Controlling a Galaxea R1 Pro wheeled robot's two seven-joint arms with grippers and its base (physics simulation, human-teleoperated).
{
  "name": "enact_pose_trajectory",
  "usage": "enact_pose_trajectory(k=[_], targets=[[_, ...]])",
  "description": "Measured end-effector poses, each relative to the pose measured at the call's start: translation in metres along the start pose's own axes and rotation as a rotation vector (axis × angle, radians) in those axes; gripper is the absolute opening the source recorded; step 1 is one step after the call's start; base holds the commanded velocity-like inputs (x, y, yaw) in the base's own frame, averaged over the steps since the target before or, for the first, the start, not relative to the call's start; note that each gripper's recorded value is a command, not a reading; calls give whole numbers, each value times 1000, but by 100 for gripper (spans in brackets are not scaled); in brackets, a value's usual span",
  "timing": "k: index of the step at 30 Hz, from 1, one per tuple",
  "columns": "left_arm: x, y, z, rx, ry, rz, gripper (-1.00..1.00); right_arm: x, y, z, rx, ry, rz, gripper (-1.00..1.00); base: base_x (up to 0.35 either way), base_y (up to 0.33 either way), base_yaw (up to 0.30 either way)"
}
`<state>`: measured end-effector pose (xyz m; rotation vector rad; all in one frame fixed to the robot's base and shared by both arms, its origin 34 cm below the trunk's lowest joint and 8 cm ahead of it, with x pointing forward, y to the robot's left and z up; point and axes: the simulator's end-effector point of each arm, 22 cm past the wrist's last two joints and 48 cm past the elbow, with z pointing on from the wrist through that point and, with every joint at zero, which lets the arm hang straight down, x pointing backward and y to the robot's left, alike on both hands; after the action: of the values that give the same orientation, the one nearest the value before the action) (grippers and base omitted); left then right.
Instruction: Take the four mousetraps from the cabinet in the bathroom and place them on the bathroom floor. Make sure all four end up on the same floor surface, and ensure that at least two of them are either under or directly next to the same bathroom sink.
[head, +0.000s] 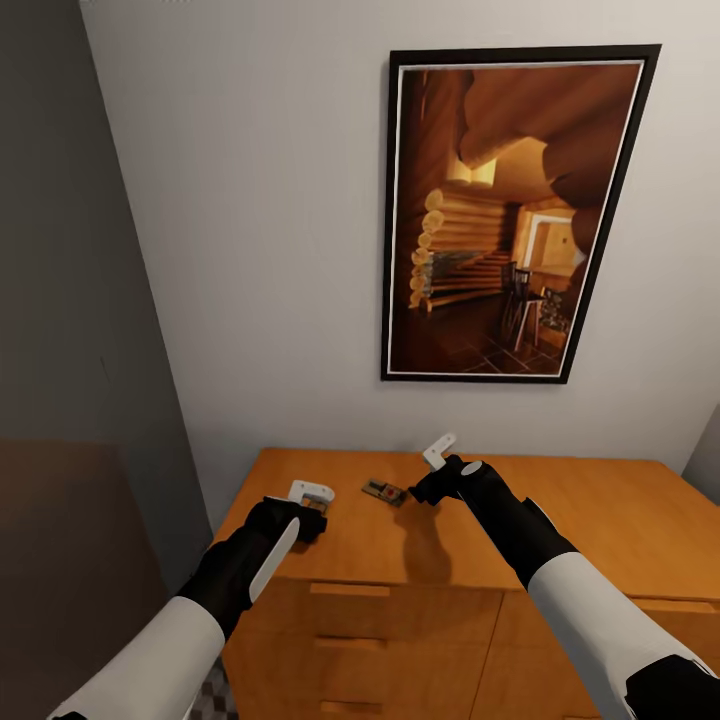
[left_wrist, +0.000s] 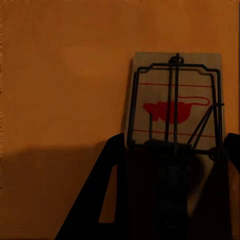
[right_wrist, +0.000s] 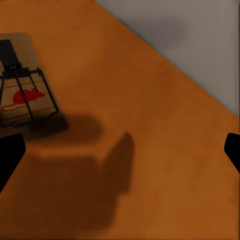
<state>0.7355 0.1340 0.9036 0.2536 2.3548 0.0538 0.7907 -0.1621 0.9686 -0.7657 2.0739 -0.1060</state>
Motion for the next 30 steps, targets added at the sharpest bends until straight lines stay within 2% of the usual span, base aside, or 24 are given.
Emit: enact_pose_trajectory(k=[10, 21, 26, 30], targets=[[-9, -2, -11, 4, -2, -2, -100, -8, -3, -9, -1, 0, 1, 100, 0, 0, 0], [-27, -7, -27, 17, -29, -2, -100, -13, -6, -17, -3, 9, 3, 100, 0, 0, 0], [-62, -14, -51, 38, -100, -10, -100, -17, -8, -21, -3, 9, 2, 100, 0, 0, 0], [-70, -17, -68, 49, -85, 4, -100, -19, -9, -24, -3, 10, 2, 100, 0, 0, 0]])
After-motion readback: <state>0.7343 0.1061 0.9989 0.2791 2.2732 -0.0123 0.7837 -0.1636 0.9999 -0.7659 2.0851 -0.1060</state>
